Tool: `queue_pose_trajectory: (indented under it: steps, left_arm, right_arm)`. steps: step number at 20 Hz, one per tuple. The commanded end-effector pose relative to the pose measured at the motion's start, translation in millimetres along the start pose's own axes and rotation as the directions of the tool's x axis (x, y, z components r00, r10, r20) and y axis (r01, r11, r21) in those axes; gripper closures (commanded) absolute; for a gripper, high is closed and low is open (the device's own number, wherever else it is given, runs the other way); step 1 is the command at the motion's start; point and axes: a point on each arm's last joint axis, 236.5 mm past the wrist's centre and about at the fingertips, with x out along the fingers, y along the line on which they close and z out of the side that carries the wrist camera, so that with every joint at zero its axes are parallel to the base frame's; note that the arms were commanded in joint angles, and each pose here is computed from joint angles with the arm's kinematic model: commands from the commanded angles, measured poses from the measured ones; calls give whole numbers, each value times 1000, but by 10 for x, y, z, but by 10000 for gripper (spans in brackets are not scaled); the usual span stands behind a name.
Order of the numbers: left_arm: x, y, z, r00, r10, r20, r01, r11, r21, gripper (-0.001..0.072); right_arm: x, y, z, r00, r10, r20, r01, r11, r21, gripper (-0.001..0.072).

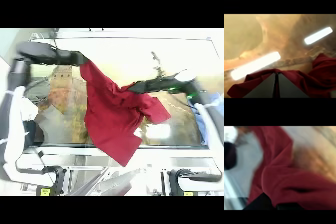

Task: Fold the shirts.

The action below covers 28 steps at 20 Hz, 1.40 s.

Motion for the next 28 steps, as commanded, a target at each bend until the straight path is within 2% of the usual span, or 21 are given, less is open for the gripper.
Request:
queue_pose_trajectory:
  steps: [1,2,3,7,9,12,17,20,22,25,28]
  left_arm:
    - [697,493,-289,997,36,-66,-39,998,-39,551]
    - [684,551,-256,997,28,-77,-32,998,-52,89]
    - [603,590,-217,996,15,-94,-23,996,-83,19]
    - [-14,582,-357,969,-59,-240,5,976,-219,20]
    - [-233,481,-708,929,-115,-352,2,953,-304,20]
    - [-364,184,-1478,849,-208,-486,-12,911,-412,20]
    - [-403,-358,-2781,773,-293,-563,-85,831,-550,20]
    - [-451,-789,-3397,739,-369,-564,-104,764,-636,20]
    - [-499,-918,-3771,724,-356,-591,-152,753,-640,21]
    - [-480,-947,-4021,755,-297,-585,-197,748,-633,20]
    - [-344,-922,-3954,818,-249,-518,-185,740,-647,21]
  right_arm:
    - [573,-729,-303,997,-37,-66,47,987,154,398]
    - [481,-796,-248,998,-31,-60,41,984,175,361]
    - [299,-836,-135,999,-22,-41,29,984,176,358]
    - [-841,-1017,219,997,-54,57,44,986,161,340]
    - [-1399,-1307,49,988,-153,31,144,970,196,332]
    - [-1881,-1802,-505,953,-283,-111,303,913,274,332]
    - [-1950,-2042,-1054,949,-268,-166,311,885,346,333]
    - [-1907,-2113,-1162,947,-272,-171,317,879,357,332]
    - [-1831,-2104,-1229,950,-247,-190,302,883,360,332]
    - [-1696,-2152,-1462,938,-219,-267,310,875,372,332]
    - [-1497,-2148,-1641,935,-163,-314,284,874,394,332]
